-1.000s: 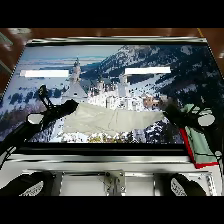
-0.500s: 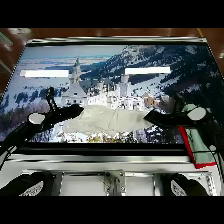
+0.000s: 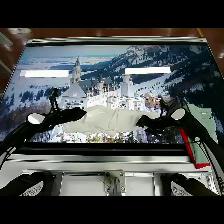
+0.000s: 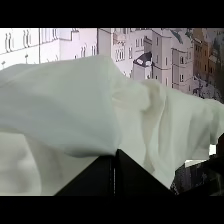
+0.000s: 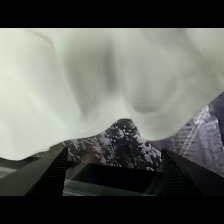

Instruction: Fold the shirts.

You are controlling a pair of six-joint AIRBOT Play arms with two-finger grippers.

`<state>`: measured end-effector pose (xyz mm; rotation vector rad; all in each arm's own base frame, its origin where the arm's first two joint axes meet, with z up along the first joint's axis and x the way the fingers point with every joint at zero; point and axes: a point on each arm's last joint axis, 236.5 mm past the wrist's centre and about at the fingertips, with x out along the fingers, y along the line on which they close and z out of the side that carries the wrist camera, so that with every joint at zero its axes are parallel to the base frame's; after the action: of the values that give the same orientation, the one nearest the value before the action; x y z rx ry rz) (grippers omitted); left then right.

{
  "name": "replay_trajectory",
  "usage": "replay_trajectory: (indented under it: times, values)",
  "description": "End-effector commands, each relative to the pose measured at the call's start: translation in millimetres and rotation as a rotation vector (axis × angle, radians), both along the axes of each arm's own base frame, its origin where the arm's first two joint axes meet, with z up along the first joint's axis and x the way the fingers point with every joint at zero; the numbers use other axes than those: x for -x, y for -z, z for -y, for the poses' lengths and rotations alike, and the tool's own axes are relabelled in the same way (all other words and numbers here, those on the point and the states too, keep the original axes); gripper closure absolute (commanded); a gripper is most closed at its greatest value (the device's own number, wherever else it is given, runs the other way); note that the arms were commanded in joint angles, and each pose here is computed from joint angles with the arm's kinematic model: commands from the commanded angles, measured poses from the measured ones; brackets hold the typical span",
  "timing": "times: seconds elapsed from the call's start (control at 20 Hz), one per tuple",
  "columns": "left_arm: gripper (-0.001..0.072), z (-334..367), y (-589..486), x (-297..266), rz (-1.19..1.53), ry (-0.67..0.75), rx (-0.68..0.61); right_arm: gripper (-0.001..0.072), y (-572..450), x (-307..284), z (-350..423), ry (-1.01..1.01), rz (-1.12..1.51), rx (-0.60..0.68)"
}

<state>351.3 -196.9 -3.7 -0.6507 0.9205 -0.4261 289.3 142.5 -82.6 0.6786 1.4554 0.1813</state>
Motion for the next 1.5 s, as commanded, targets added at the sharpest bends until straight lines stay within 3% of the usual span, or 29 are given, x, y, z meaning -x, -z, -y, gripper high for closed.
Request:
replay_trajectory:
  times: [0.0, 0.25, 0.3, 0.35, 0.4, 0.45, 0.7, 0.9, 1.15, 1.35, 1.45]
  values:
    - [0.0673, 2, -1, 2, -0.001, 0.009, 0.003, 0.0018, 17, -11, 5, 0.088, -0.024, 0.015]
    - [0.0673, 2, -1, 1, 0.0, 0.009, 0.003, 0.0036, 22, -57, 23, 0.253, 0.104, 0.051]
    - [0.0673, 1, -1, 1, 0.0, 0.008, 0.002, 0.021, 20, -64, 27, 0.285, 0.124, 0.053]
    - [0.0673, 1, -1, 1, 0.0, 0.008, 0.002, 0.0465, 19, -68, 28, 0.307, 0.132, 0.052]
    - [0.0673, 1, -1, 1, 0.001, 0.008, 0.002, 0.0625, 19, -69, 28, 0.312, 0.134, 0.049]
    - [0.0673, 0, -1, 1, 0.0, 0.005, 0.003, 0.0652, 18, -69, 27, 0.306, 0.134, 0.046]
    - [0.0675, -23, -64, -26, 0.169, -0.031, 0.008, 0.0654, -72, -81, 23, 0.017, 0.403, 0.085]
    - [0.0676, -75, -259, -35, 0.617, -0.118, 0.011, 0.0653, -267, -107, 62, 0.083, 0.89, 0.141]
    - [0.0676, -127, -501, 75, 1.196, -0.282, -0.076, 0.0654, -476, -48, 104, 0.21, 1.352, 0.241]
    - [0.0676, -105, -536, 131, 1.301, -0.198, -0.141, 0.0653, -476, -16, 85, 0.102, 1.281, 0.245]
    - [0.0676, -100, -513, 133, 1.233, -0.156, -0.234, 0.0654, -435, -7, 94, 0.05, 1.115, 0.326]
